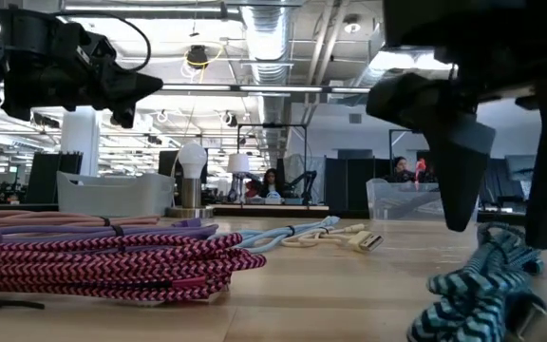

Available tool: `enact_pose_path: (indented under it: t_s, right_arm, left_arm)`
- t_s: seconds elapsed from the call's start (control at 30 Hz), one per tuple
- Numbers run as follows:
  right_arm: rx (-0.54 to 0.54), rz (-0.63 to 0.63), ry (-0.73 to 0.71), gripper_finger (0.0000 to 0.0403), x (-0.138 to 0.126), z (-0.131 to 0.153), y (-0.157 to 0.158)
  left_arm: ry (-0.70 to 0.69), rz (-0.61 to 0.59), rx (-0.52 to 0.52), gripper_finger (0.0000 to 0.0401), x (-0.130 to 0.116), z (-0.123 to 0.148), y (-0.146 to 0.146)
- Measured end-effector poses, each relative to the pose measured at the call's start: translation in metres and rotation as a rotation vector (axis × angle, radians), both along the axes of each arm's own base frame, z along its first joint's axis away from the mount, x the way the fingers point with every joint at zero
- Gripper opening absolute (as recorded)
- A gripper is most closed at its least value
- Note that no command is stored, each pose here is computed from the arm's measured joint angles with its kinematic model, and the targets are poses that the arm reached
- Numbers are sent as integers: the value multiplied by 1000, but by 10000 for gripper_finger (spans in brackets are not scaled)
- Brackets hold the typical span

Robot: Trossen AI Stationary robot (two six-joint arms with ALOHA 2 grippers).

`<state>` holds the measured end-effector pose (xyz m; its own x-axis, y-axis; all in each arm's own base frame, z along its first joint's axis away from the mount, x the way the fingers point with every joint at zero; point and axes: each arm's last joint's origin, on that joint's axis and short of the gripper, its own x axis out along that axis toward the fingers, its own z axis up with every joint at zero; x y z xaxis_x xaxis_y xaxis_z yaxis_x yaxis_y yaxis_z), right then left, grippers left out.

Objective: Pick & Place USB Port
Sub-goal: Put the light blue patterned charger cable into the transparent bin

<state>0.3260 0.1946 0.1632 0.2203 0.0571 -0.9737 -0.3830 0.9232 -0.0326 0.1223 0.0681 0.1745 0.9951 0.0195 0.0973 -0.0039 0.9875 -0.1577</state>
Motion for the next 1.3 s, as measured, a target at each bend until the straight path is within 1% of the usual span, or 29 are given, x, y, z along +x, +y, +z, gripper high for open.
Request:
enact_pose_path:
  t_s: [0.07,0.17,0.4,0.43,0.57,0.77,0.83,0.87,0.97,1.07,1.17,1.3]
  right_arm:
    - [1,0,0,166,0,-1,0]
    - [12,2,12,131,-1,-1,0]
    - [59,9,41,17,-1,-1,0]
    - [59,8,42,10,-1,-1,0]
    - [52,-36,42,7,-1,-2,-2]
    - [-37,-68,56,2,-5,5,-12]
    - [-74,-99,71,2,-9,10,-18]
    - [-76,-113,65,2,-9,13,-21]
    - [-124,-139,30,1,-13,28,-29]
    - [-170,-174,-41,1,-18,48,-36]
    - [-242,-255,-102,1,-31,73,-48]
    - [-360,-391,-168,0,-57,104,-67]
  left_arm:
    - [13,0,-9,11,1,-2,1]
    - [31,0,-22,11,2,-5,2]
    - [57,1,-38,11,4,-9,3]
    - [58,1,-37,11,4,-9,3]
    - [58,1,-38,11,4,-9,3]
    - [58,0,-38,11,4,-9,3]
    - [58,1,-38,11,4,-9,3]
    - [58,1,-38,11,4,-9,3]
    - [57,1,-37,11,4,-9,3]
    - [56,0,-36,11,4,-9,3]
    - [57,1,-37,11,4,-9,3]
    - [57,1,-37,11,4,-9,3]
